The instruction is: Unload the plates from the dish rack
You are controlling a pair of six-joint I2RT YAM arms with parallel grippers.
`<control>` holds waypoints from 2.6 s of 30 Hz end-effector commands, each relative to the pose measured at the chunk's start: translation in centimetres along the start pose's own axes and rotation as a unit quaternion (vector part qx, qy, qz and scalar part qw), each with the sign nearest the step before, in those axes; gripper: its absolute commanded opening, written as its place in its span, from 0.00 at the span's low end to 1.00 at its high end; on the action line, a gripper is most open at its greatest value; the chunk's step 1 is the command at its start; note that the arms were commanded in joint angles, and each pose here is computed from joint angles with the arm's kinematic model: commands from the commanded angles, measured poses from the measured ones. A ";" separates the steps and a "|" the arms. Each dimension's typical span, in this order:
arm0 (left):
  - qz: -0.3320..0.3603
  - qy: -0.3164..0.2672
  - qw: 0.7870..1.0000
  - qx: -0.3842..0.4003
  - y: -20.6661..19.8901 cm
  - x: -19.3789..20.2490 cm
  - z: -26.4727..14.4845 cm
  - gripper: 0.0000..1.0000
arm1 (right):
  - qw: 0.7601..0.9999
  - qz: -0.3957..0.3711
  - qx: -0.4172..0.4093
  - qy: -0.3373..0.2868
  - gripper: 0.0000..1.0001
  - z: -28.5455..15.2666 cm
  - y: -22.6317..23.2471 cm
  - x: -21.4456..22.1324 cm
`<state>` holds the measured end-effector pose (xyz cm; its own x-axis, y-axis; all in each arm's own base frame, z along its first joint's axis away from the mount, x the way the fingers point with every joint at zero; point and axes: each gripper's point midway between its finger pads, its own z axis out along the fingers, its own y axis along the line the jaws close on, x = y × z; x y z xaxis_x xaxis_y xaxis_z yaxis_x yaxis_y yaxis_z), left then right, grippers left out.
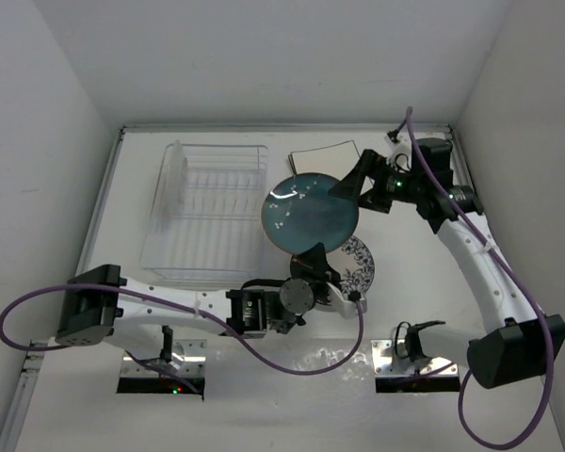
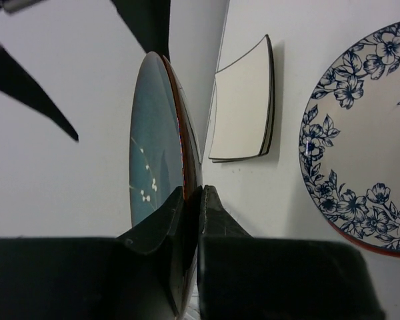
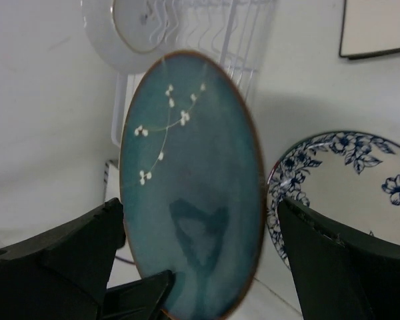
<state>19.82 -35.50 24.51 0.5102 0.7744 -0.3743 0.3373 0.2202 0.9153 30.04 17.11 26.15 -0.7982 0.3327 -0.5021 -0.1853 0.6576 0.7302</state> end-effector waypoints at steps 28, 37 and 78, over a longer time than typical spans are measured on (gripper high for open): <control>-0.053 0.146 0.985 0.075 -6.3 2.4 -7.0 1.00 | 0.992 -0.022 0.082 -0.092 0.00 -2.8 -10.1 2.9; -0.196 0.192 0.959 -0.068 -0.5 6.6 -10.5 1.00 | 0.998 -0.006 0.056 -0.030 0.00 -1.1 -12.5 8.0; -0.667 0.245 0.635 -0.304 20.2 28.8 -5.8 1.00 | 0.921 -0.139 0.353 0.085 0.99 1.6 -16.8 10.4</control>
<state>35.37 -5.58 31.07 -0.3228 -0.2209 -0.9203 -0.2698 0.9535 -0.1342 24.36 11.37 5.16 -0.9153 -0.0222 -0.4021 -0.0652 0.9935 0.0933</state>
